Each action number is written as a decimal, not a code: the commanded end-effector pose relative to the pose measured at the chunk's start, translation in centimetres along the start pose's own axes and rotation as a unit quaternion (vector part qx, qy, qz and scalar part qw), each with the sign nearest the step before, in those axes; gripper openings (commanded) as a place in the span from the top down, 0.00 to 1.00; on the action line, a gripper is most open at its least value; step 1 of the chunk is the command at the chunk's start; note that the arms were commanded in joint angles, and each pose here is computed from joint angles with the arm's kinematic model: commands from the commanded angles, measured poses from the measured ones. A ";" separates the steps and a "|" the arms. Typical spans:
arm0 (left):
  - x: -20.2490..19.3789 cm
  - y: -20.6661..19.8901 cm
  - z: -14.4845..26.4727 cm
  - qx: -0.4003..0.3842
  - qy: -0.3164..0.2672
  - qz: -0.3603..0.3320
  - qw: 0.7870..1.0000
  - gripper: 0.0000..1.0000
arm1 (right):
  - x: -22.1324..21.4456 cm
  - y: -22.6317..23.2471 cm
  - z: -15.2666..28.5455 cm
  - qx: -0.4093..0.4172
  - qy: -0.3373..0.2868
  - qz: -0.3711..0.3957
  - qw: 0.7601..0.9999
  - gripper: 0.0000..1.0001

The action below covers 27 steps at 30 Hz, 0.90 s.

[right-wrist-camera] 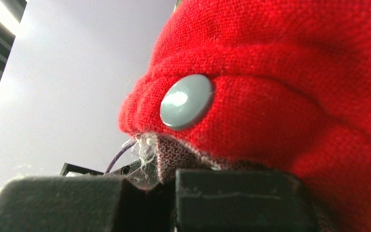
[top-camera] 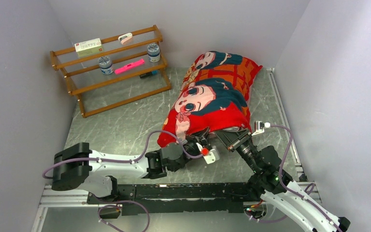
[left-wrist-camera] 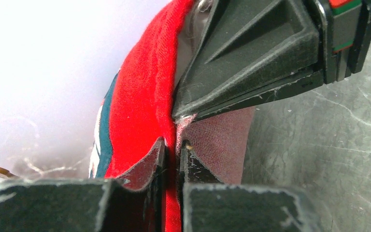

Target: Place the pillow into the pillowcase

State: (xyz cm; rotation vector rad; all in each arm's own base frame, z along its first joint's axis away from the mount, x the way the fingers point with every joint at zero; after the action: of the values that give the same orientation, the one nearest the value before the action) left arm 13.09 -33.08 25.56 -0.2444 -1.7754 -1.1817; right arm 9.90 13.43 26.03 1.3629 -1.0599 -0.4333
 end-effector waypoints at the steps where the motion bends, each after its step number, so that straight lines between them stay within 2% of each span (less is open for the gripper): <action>1: 3.3 2.9 0.5 0.030 -0.067 0.044 0.996 0.95 | 1.3 2.9 0.3 0.065 -0.029 0.003 0.997 1.00; 6: 4.2 3.9 0.8 -0.001 -0.083 0.079 0.993 0.95 | 1.9 3.2 0.4 0.048 -0.040 0.059 0.996 0.99; 10: 4.4 4.2 0.8 -0.010 -0.048 0.087 0.995 0.95 | 2.1 3.8 0.0 0.042 -0.034 0.076 0.996 1.00; 15: 4.0 4.9 1.9 0.013 -0.060 0.064 0.996 0.95 | 1.7 4.0 -0.5 0.057 -0.020 0.074 0.995 1.00; 23: 3.8 5.1 1.8 -0.039 0.001 -0.003 0.999 0.95 | 1.5 4.7 -0.8 0.073 -0.001 0.089 0.993 1.00; 27: 4.0 5.2 1.4 -0.043 0.014 0.012 0.999 0.95 | 1.4 4.8 -0.9 0.080 0.002 0.088 0.993 1.00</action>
State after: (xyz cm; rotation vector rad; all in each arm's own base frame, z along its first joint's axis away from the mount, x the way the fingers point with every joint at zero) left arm 13.12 -30.74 27.86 -0.2597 -1.6149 -1.3086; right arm 10.37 14.34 26.73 1.2511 -1.1049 -0.2523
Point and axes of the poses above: each gripper's point midway between its finger pads, its own z axis back along the fingers, its own y axis along the line the jaws close on, x = y × z, the point moved 9 cm from there along z, back along the fingers, and after that the axes turned 2 degrees about z, right-handed, at the moved point
